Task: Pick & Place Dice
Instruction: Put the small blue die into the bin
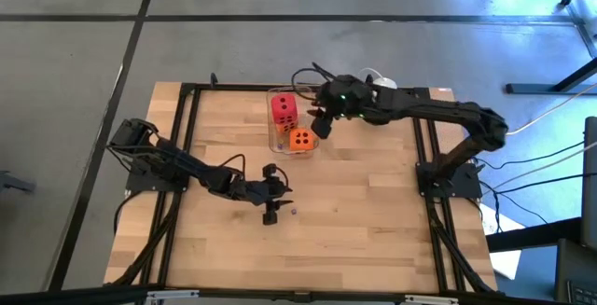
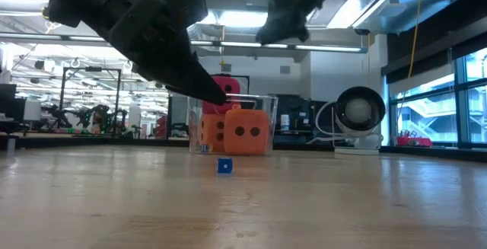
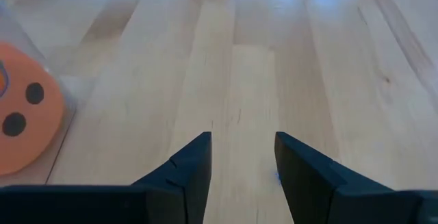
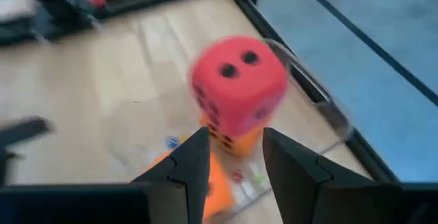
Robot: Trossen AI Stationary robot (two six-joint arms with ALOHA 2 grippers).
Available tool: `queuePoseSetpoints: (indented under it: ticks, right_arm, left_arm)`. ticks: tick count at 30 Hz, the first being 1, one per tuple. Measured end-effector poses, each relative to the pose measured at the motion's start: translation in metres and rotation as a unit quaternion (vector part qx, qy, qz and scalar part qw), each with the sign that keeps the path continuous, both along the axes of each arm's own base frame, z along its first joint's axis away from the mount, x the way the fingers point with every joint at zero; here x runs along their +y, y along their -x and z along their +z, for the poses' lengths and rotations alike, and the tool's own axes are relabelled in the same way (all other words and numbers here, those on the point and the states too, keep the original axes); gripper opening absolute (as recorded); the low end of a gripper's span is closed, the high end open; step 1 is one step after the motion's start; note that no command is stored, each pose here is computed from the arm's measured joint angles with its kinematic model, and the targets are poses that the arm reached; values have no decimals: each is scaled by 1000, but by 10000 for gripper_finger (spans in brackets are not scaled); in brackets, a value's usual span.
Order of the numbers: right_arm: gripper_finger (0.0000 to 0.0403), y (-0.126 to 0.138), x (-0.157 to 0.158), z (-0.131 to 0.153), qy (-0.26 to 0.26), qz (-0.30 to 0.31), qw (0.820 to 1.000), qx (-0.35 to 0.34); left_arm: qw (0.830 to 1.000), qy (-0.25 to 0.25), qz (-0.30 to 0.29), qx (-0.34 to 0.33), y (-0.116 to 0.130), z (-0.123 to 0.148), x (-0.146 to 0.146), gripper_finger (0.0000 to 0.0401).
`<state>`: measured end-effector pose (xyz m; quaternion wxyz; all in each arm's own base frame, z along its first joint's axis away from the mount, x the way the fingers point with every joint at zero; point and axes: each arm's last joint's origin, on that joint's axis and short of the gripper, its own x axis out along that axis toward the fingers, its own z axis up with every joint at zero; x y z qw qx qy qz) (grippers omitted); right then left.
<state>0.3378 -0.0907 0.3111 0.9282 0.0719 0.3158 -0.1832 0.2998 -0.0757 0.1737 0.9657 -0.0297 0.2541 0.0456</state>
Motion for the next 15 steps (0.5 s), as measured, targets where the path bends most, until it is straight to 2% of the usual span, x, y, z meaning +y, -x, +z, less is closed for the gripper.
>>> queuePoseSetpoints:
  ticks: [3,6,11,15]
  right_arm:
    - [137,7,19,14,-4,18,1000,-16]
    - [137,12,38,19,14,42,999,-25]
    - [137,22,73,2,12,90,994,-54]
    - [137,34,89,-16,-7,105,991,-88]
  left_arm:
    - [1000,2,-11,0,0,0,0,156]
    - [1000,1,-23,1,-1,0,0,156]
    - [1000,2,-21,4,-2,-3,0,156]
    - [999,7,-34,24,-4,-14,-2,156]
